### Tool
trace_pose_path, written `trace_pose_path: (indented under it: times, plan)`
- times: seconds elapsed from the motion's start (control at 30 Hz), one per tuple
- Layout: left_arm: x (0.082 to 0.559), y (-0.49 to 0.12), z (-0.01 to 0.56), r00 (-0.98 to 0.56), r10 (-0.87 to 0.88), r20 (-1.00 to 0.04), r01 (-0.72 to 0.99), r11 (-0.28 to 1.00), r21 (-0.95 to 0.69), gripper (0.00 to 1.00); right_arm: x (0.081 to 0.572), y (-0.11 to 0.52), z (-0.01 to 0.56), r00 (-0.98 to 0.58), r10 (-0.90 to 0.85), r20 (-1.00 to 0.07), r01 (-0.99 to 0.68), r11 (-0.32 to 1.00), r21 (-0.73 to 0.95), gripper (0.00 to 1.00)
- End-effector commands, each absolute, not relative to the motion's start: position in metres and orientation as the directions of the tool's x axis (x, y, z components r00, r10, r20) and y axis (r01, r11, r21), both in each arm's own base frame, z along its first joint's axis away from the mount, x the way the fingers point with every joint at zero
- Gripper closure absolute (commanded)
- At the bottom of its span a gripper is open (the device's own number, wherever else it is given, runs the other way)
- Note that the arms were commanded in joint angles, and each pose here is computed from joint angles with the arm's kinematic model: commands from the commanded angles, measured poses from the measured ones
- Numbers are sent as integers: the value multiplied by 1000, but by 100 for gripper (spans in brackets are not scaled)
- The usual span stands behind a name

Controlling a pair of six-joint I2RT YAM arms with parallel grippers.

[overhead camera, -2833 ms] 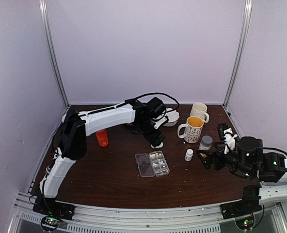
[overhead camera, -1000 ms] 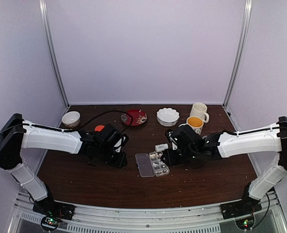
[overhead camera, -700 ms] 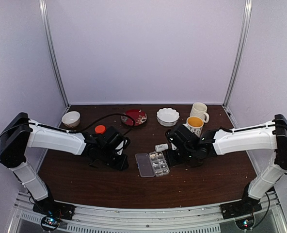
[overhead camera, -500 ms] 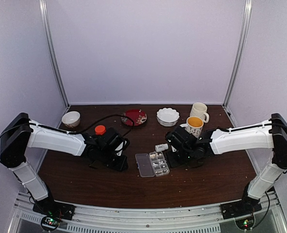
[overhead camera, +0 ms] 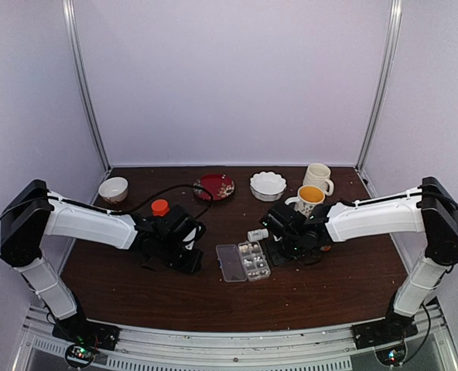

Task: Sort the pills into containers
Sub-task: Close the lid of the pill container.

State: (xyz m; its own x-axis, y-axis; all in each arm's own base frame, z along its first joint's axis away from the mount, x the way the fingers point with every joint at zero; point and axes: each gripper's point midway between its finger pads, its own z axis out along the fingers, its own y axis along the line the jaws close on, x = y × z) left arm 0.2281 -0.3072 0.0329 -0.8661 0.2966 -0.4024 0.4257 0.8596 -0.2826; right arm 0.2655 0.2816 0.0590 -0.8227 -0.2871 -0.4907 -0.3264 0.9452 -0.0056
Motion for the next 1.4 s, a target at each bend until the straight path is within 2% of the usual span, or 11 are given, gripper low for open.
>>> trace_pose_path:
  times: [0.0,0.3,0.67,1.0,1.3,1.37]
  plan:
    - [231,-311,29,-868,289,-403,423,856,-297,100,270,277,55,-821,-296,-488,-318,947,-40,100]
    - [233,-320,30,-866,288,-408,431,843,-321,100,264,284,38,-839,-314,-445,-343,939,-16,100]
    - [229,-344,18,-874,320,-366,457,795,-398,100,253,304,25,-860,-308,-406,-377,920,102,100]
    - [227,-385,54,-850,308,-426,507,700,-504,100,242,318,17,-870,-313,-381,-405,894,193,100]
    - [223,-408,85,-804,313,-505,556,695,-456,100,241,322,20,-870,-296,-394,-404,886,228,100]
    - [225,-411,82,-807,312,-502,553,696,-457,92,241,324,21,-872,-288,-396,-401,884,240,100]
